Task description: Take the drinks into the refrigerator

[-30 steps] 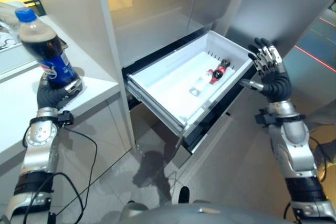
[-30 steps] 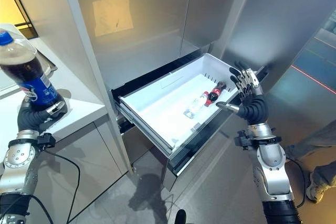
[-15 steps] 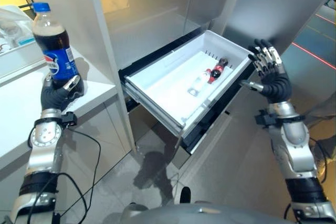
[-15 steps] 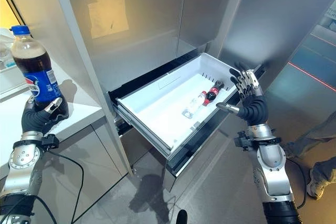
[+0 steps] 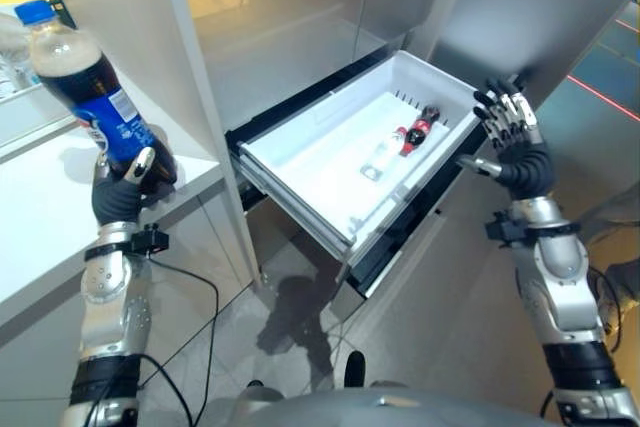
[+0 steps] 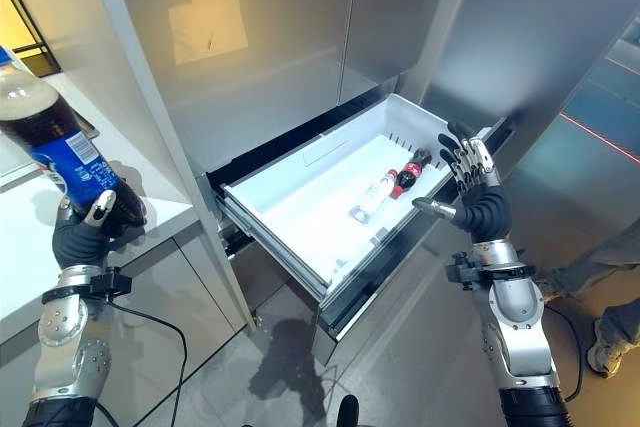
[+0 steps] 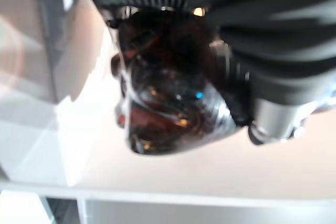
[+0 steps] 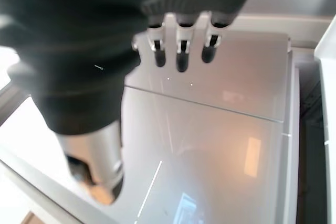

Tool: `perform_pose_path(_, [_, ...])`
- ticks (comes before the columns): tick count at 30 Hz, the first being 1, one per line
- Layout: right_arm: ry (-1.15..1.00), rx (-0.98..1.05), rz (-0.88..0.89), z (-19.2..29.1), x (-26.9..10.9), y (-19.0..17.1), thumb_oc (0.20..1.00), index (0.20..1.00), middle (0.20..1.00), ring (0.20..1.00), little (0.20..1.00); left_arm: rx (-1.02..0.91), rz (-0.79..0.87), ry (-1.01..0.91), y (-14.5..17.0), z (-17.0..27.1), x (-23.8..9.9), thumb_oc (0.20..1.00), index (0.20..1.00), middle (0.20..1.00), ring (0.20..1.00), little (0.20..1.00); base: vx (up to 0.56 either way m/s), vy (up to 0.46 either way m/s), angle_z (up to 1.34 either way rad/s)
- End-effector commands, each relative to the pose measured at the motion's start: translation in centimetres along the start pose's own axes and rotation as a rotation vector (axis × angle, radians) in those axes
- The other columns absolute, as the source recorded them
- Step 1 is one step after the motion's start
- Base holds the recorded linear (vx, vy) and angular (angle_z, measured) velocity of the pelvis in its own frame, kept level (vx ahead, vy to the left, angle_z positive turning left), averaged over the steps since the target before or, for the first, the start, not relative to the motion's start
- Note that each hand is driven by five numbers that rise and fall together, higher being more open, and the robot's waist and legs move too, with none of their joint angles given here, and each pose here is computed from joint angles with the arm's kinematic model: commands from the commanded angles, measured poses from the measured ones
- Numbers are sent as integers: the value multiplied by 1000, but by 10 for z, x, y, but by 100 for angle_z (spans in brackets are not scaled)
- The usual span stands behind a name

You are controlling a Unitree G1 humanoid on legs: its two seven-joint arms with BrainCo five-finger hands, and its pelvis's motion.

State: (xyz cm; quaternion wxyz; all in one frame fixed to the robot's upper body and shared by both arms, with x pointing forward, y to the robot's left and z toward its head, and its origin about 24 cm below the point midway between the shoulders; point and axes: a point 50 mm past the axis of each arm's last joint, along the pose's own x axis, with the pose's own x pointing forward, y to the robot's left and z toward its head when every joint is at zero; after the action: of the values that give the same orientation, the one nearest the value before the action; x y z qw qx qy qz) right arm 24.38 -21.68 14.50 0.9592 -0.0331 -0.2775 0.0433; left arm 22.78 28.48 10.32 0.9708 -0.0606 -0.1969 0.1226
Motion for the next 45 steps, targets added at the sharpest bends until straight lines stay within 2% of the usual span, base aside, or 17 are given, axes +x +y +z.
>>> perform_pose_path(1, [-187, -68, -46, 34, 10, -12, 1000, 1000, 1000, 1000, 1000, -61, -118, -249, -17, 44, 10, 200, 200, 200, 200, 200, -7, -20, 8])
perform_pose_path(6, [-182, -89, -46, 34, 10, -16, 1000, 1000, 1000, 1000, 1000, -103, -242, -315, -32, 60, 1, 200, 200, 200, 200, 200, -7, -10, 5])
perform_pose_path(10, [-168, -18, -19, 31, 15, -20, 1000, 1000, 1000, 1000, 1000, -117, -377, -335, -48, 69, -4, 200, 200, 200, 200, 200, -6, -10, 2])
perform_pose_path(12, [-169, 38, 52, 35, 20, -22, 1000, 1000, 1000, 1000, 1000, -142, -515, -314, -61, 74, -9, 200, 200, 200, 200, 200, -18, -31, 3])
perform_pose_path(13, [-155, 36, 125, 40, 29, -25, 1000, 1000, 1000, 1000, 1000, -152, -646, -286, -73, 76, -13, 200, 200, 200, 200, 200, 0, 0, 0])
perform_pose_path(14, [-155, 37, 127, 39, 30, -26, 1000, 1000, 1000, 1000, 1000, -154, -647, -286, -73, 76, -13, 200, 200, 200, 200, 200, -17, -24, 4])
perform_pose_path(16, [-64, 116, 335, 36, 45, -17, 1000, 1000, 1000, 1000, 1000, -178, -870, -214, -93, 76, -19, 200, 200, 200, 200, 200, -26, -20, 4])
perform_pose_path(17, [-65, 117, 337, 36, 46, -18, 1000, 1000, 1000, 1000, 1000, -180, -870, -215, -93, 76, -19, 200, 200, 200, 200, 200, 0, 0, 0])
perform_pose_path(21, [15, 140, 570, 41, 78, 1, 1000, 1000, 1000, 1000, 1000, -179, -1084, -99, -111, 68, -25, 200, 200, 200, 200, 200, -8, -5, -2])
perform_pose_path(26, [24, 133, 818, 47, 103, 54, 1000, 1000, 1000, 1000, 1000, -118, -1268, 17, -129, 57, -24, 200, 200, 200, 200, 200, -13, 2, -7])
perform_pose_path(33, [109, 216, 1087, 40, 89, 105, 1000, 1000, 1000, 1000, 1000, -44, -1365, 150, -135, 36, -23, 200, 200, 200, 200, 200, -4, -3, -3])
perform_pose_path(39, [136, 443, 1199, 38, 67, 135, 1000, 1000, 1000, 1000, 1000, -1, -1347, 152, -136, 28, -20, 200, 200, 200, 200, 200, -3, -2, -2])
perform_pose_path(45, [143, 562, 1284, 42, 51, 152, 1000, 1000, 1000, 1000, 1000, 33, -1346, 106, -137, 31, -19, 200, 200, 200, 200, 200, 0, 0, 0])
